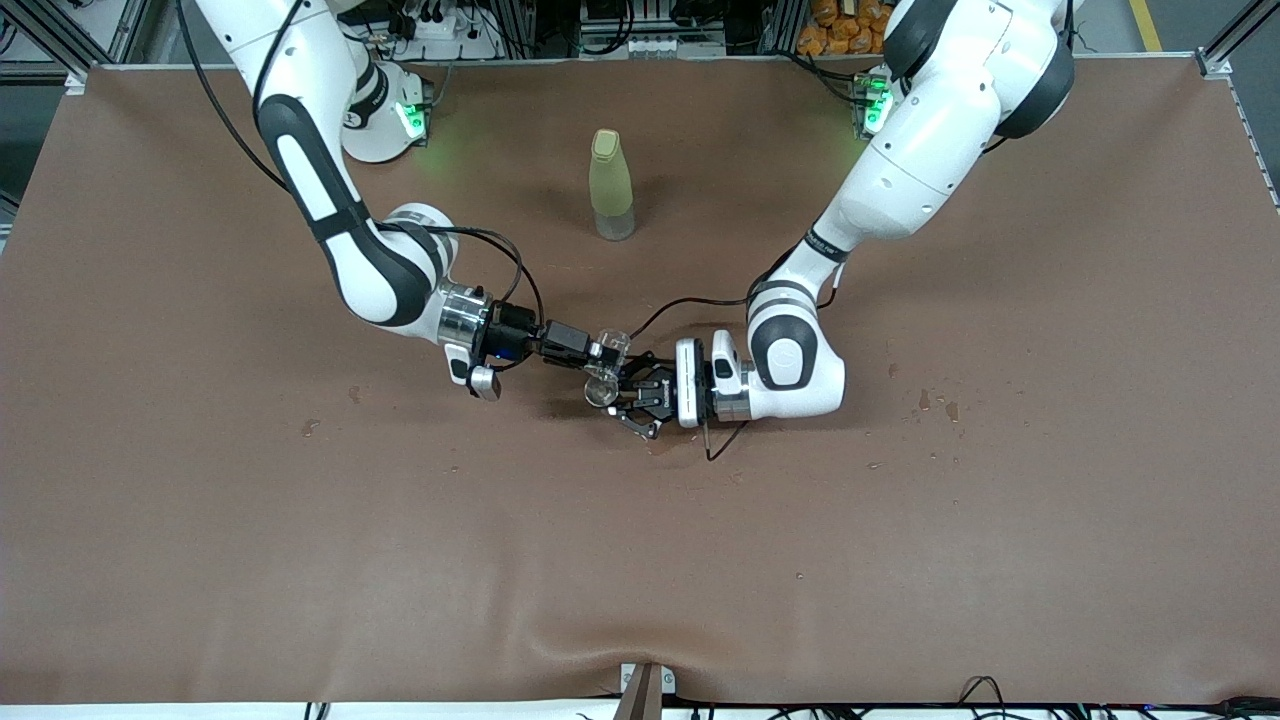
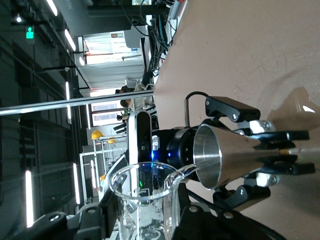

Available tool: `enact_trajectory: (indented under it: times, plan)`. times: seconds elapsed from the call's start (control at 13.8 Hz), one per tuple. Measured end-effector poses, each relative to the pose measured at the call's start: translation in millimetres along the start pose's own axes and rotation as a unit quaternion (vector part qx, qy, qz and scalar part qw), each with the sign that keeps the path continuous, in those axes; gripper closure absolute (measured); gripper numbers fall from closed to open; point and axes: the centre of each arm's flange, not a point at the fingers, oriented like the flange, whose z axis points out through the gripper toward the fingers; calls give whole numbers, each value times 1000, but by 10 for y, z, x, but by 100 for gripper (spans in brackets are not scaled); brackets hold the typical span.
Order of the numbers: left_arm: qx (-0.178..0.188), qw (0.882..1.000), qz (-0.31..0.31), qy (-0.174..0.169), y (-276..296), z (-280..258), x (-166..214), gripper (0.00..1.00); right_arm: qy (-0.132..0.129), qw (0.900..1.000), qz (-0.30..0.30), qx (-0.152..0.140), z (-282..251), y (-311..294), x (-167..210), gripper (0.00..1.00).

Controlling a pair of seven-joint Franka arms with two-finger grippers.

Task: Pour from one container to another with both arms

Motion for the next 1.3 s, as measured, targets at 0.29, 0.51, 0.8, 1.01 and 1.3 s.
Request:
enact_trajectory:
  times: [0.29, 0.51, 0.8, 1.01, 1.3]
  plan:
    - [-1, 1000, -1, -1, 10, 10, -16, 79, 0, 998, 55, 2, 6, -21, 10, 50]
    - [-1, 1000, -2, -1, 13, 10, -22, 79, 2, 997, 79, 2, -3, -31, 29, 50]
    - [-1, 1000, -2, -1, 17, 13, -25, 79, 4, 991, 133, 2, -13, -29, 40, 50]
    - [-2, 1000, -2, -1, 18, 15, -25, 79, 4, 984, 177, 2, -14, -28, 41, 50]
    - [-2, 1000, -3, -1, 19, 15, -27, 79, 4, 983, 183, 2, -14, -33, 45, 50]
